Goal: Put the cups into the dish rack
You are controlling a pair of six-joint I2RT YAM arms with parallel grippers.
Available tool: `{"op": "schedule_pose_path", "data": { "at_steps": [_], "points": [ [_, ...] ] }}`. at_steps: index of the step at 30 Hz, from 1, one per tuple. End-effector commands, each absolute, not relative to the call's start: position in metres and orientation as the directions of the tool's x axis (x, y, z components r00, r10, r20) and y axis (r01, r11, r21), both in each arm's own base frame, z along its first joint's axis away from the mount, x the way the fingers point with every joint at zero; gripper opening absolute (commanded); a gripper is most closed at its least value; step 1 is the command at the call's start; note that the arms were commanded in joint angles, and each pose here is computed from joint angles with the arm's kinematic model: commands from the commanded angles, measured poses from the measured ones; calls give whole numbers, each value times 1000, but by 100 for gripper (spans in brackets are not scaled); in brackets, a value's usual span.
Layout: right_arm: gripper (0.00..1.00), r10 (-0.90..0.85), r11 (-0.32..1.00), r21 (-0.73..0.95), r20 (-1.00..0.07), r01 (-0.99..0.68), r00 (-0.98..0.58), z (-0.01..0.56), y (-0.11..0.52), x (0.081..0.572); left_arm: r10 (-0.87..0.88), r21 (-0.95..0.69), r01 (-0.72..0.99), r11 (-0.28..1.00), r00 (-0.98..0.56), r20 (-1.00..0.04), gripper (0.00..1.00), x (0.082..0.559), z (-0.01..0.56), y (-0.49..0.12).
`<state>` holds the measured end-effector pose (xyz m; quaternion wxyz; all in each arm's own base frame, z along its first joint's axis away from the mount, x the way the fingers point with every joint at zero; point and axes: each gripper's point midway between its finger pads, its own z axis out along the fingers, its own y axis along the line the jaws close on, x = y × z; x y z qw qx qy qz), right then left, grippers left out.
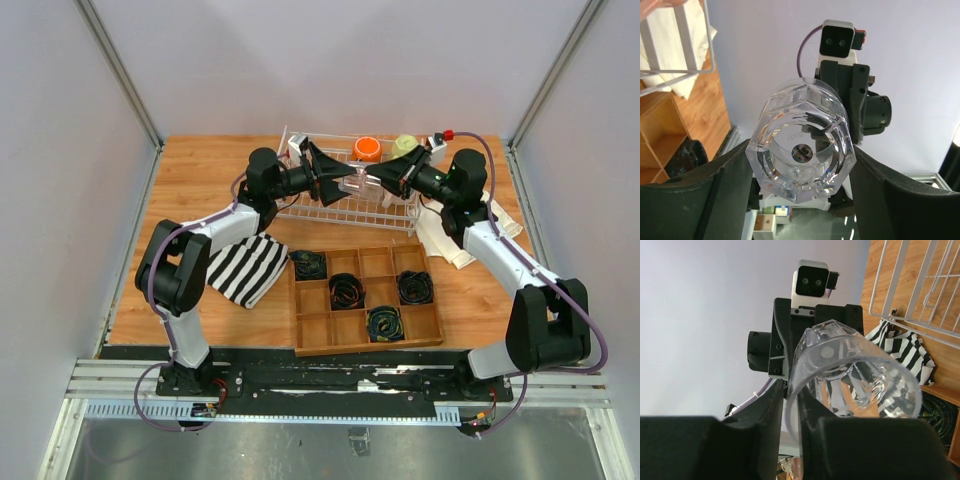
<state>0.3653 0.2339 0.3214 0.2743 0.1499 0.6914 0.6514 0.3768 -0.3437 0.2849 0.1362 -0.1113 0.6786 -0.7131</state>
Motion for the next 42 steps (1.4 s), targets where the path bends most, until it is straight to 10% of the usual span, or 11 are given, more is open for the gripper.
{"op": "schedule_pose_path", "data": {
  "at_steps": [1, 12, 27, 42],
  "points": [
    [23, 546, 101, 973, -229, -208, -806, 332, 241, 359, -372, -994, 113, -13, -923, -100, 4, 389, 287, -340],
    [48, 556, 244, 954, -286, -176, -780, 304, 209, 355, -439, -936, 241, 255, -834, -334, 0, 455, 283, -325],
    [50, 574, 387, 899, -407, -203, -711, 312, 149, 342, -345, -622, 246, 743, -656, -671, 0, 541, 261, -296],
    [49, 594, 407, 892, -421, -195, -686, 314, 124, 333, -146, -312, 222, 924, -548, -823, 1, 575, 218, -297]
  ]
}}
